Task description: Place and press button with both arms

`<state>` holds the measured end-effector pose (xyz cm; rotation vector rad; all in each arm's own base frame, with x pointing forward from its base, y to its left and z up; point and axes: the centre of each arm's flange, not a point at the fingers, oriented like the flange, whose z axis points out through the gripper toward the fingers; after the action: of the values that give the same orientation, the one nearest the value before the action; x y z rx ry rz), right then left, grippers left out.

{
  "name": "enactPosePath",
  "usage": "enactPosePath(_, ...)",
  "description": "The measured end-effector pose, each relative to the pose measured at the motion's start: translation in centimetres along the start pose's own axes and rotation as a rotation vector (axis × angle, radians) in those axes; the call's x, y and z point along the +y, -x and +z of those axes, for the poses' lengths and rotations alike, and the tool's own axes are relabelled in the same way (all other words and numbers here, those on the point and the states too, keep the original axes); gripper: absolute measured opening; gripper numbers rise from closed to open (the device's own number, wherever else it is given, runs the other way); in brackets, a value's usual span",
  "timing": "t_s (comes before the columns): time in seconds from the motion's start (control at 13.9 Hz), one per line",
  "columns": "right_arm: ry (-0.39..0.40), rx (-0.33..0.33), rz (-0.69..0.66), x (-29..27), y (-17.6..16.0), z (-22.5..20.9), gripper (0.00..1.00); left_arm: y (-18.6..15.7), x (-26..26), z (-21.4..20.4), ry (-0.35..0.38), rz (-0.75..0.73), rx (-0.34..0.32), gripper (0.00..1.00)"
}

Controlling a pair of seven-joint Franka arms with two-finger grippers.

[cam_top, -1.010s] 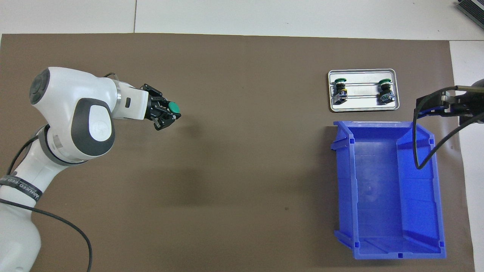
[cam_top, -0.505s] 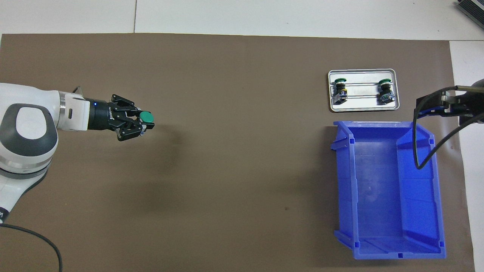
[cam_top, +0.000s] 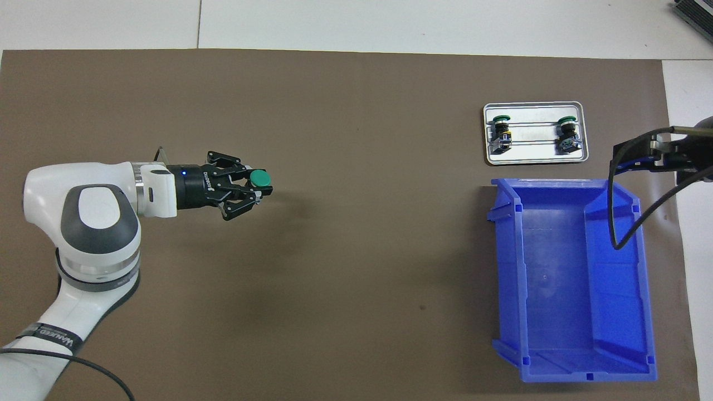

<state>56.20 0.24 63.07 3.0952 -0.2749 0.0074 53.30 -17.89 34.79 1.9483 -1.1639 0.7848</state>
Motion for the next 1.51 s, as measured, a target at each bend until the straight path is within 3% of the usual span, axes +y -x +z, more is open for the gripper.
enactPosePath(0.65,0.0,-0.001,0.002,0.1,0.0,0.1,1.0,4.9,5.1,2.1,0.028,0.082,0.062,0.4)
enactPosePath(1.51,0.0,-0.001,0.003,0.1,0.0,0.1,1.0,7.1,7.0,5.3,0.125,0.103,0.327,0.4)
